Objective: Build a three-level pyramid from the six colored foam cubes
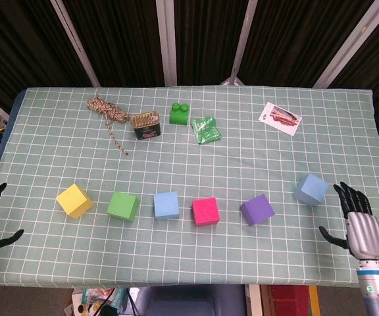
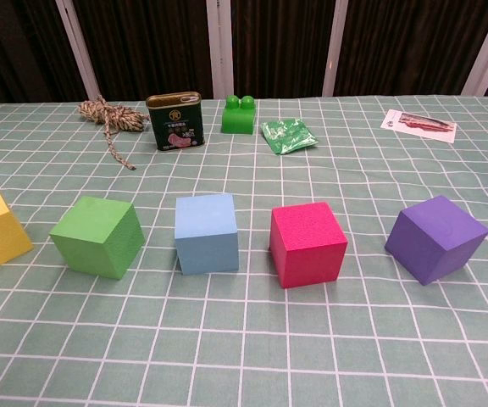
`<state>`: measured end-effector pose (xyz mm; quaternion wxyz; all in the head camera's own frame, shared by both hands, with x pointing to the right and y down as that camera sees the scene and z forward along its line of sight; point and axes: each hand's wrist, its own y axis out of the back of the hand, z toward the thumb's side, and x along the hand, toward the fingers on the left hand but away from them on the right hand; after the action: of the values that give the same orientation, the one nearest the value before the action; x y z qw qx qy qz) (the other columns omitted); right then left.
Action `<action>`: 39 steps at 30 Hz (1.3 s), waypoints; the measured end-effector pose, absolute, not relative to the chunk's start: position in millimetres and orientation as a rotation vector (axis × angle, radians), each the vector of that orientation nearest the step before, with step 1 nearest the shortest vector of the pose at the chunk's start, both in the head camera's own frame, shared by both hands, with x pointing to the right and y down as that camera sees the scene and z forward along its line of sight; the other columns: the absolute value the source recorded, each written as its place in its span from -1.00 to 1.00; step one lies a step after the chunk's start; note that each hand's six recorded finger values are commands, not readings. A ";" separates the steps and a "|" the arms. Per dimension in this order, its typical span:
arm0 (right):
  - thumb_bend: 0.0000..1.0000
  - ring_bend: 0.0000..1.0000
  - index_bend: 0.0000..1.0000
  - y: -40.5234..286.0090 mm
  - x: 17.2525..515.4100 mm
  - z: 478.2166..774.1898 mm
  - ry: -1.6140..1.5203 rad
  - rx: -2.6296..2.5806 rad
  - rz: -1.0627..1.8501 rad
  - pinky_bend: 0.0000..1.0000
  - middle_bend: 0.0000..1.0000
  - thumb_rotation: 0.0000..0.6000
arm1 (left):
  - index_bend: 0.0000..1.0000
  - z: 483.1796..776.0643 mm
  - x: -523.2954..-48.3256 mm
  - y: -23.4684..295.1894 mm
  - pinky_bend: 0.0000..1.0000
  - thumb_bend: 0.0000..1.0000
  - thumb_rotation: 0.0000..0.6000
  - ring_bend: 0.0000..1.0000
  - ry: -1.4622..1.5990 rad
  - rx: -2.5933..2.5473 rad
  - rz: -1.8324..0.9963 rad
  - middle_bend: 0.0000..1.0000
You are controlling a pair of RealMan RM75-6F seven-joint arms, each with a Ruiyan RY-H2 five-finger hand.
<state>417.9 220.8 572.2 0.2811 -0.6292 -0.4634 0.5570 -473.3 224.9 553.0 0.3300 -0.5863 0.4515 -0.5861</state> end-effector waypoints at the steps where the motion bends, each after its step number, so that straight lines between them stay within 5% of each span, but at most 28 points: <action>1: -0.50 -1.00 -1.00 220.7 417.8 572.1 -1.241 -1.686 1.492 -1.00 -1.00 1.00 | -1.00 553.2 -473.4 225.0 -1.00 -0.93 1.00 -1.00 1.180 -1.534 -1.534 -1.00; 17: -0.50 -1.00 -1.00 217.2 401.7 564.6 -1.224 -1.725 1.416 -1.00 -1.00 1.00 | -1.00 553.6 -473.7 224.2 -1.00 -0.93 1.00 -1.00 1.184 -1.539 -1.533 -1.00; 39: -0.50 -1.00 -1.00 192.6 277.0 560.0 -0.951 -2.021 1.227 -1.00 -1.00 1.00 | -1.00 554.4 -473.4 224.4 -1.00 -0.93 1.00 -1.00 1.183 -1.551 -1.540 -1.00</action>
<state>277.0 192.6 560.0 0.2921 -0.7585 -0.3569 0.4603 -473.4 224.4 554.4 0.3223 -0.5907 0.4507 -0.5866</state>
